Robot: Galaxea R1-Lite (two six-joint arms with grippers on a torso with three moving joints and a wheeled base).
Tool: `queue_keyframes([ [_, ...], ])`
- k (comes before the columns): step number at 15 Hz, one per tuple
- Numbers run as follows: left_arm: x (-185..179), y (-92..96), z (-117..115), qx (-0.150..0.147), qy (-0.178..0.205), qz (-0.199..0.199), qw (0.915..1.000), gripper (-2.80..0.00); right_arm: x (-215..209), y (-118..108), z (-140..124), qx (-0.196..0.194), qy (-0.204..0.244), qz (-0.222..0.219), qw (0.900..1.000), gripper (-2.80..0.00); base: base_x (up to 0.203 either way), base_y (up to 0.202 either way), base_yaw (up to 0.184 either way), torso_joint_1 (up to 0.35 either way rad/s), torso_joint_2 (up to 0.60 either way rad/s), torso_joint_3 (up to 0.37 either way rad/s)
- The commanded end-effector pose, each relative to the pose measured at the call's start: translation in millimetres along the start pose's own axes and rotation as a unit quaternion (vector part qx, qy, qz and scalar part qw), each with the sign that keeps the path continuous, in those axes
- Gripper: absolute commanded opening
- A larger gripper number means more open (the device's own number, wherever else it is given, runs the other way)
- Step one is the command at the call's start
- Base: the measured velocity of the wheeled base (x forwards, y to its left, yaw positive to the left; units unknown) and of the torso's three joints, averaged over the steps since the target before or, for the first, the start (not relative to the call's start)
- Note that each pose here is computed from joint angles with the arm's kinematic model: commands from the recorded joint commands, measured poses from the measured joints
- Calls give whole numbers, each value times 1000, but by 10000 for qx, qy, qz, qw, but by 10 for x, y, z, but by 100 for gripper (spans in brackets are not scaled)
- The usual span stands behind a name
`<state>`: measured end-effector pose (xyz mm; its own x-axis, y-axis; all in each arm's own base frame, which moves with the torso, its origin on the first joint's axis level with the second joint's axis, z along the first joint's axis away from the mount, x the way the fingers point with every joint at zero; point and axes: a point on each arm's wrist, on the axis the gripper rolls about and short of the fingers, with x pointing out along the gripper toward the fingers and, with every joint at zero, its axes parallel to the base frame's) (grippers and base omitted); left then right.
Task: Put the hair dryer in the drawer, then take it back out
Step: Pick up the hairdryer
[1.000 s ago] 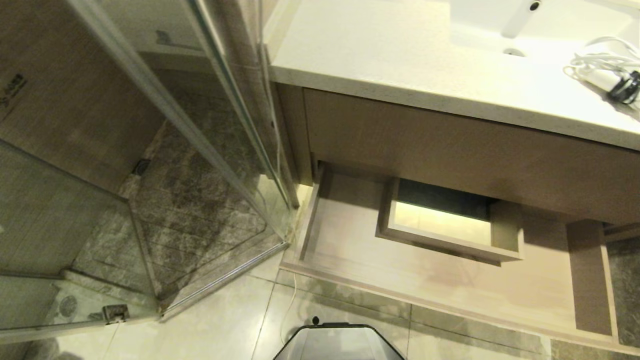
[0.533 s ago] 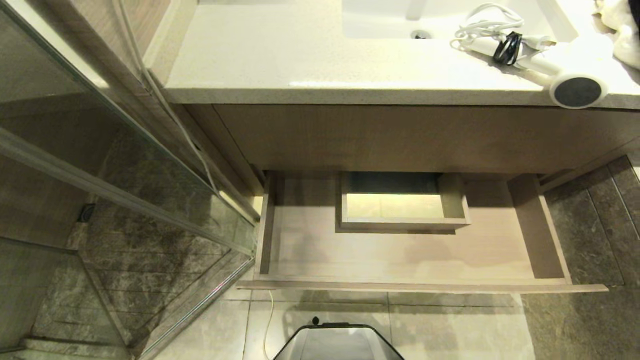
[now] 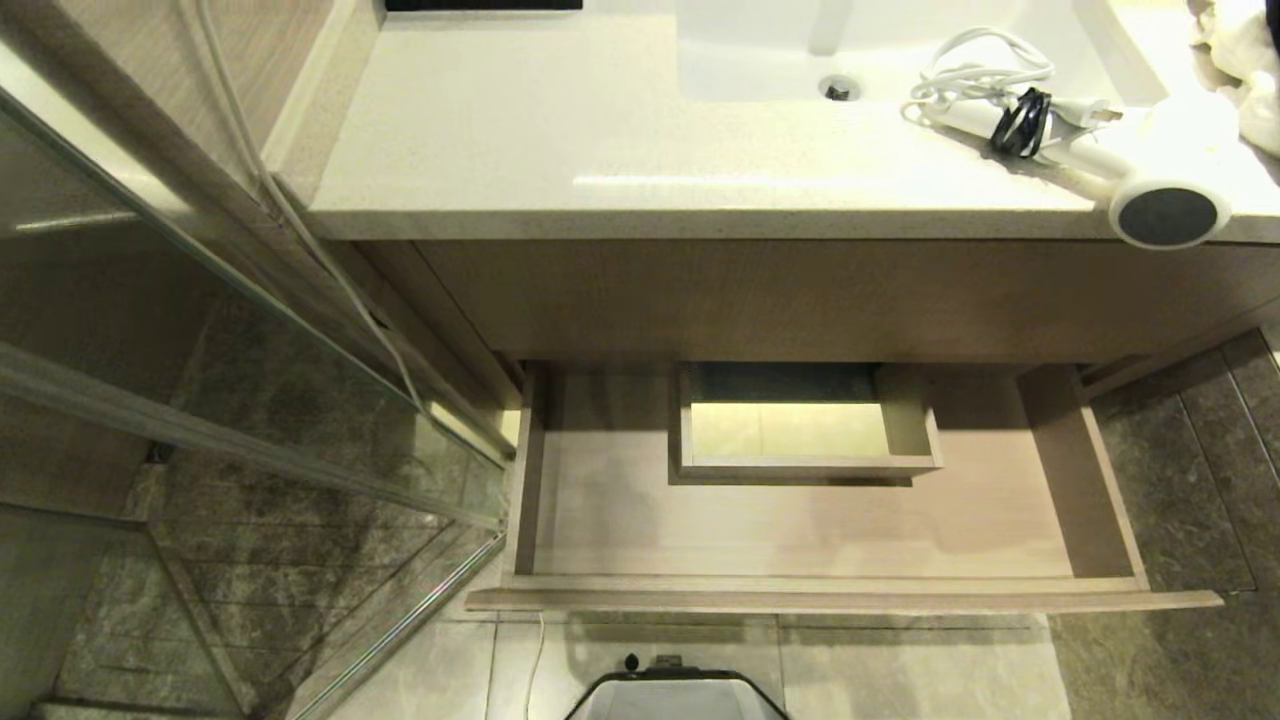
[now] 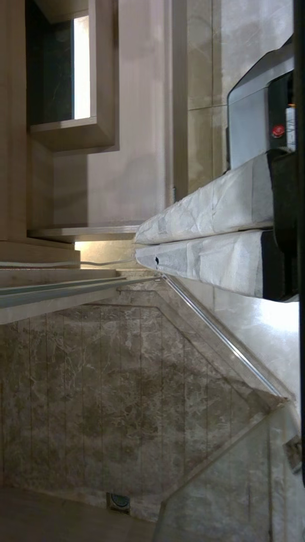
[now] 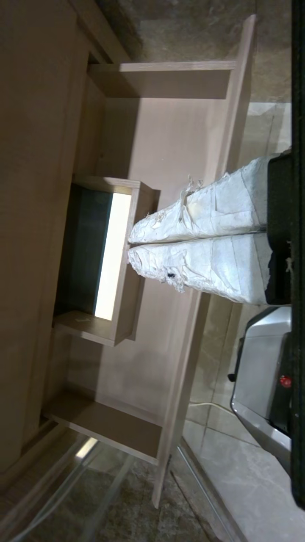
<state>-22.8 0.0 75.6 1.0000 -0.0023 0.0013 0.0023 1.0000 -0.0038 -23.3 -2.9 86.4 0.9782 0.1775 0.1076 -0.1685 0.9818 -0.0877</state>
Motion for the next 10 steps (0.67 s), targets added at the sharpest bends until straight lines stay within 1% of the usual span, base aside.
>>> queue_keyframes([
  [1, 0, 0, 0, -4, -1, -4, 10000, -280, -9, 10, -118, -4, 2, 1, 10000, -280, 0, 0, 0, 290, -8, 259],
  [10, 1, 0, -4, -4, 6, -4, 10000, -280, -9, 10, -118, -4, 2, 1, 10000, -280, 0, 0, 0, 312, -84, 231],
])
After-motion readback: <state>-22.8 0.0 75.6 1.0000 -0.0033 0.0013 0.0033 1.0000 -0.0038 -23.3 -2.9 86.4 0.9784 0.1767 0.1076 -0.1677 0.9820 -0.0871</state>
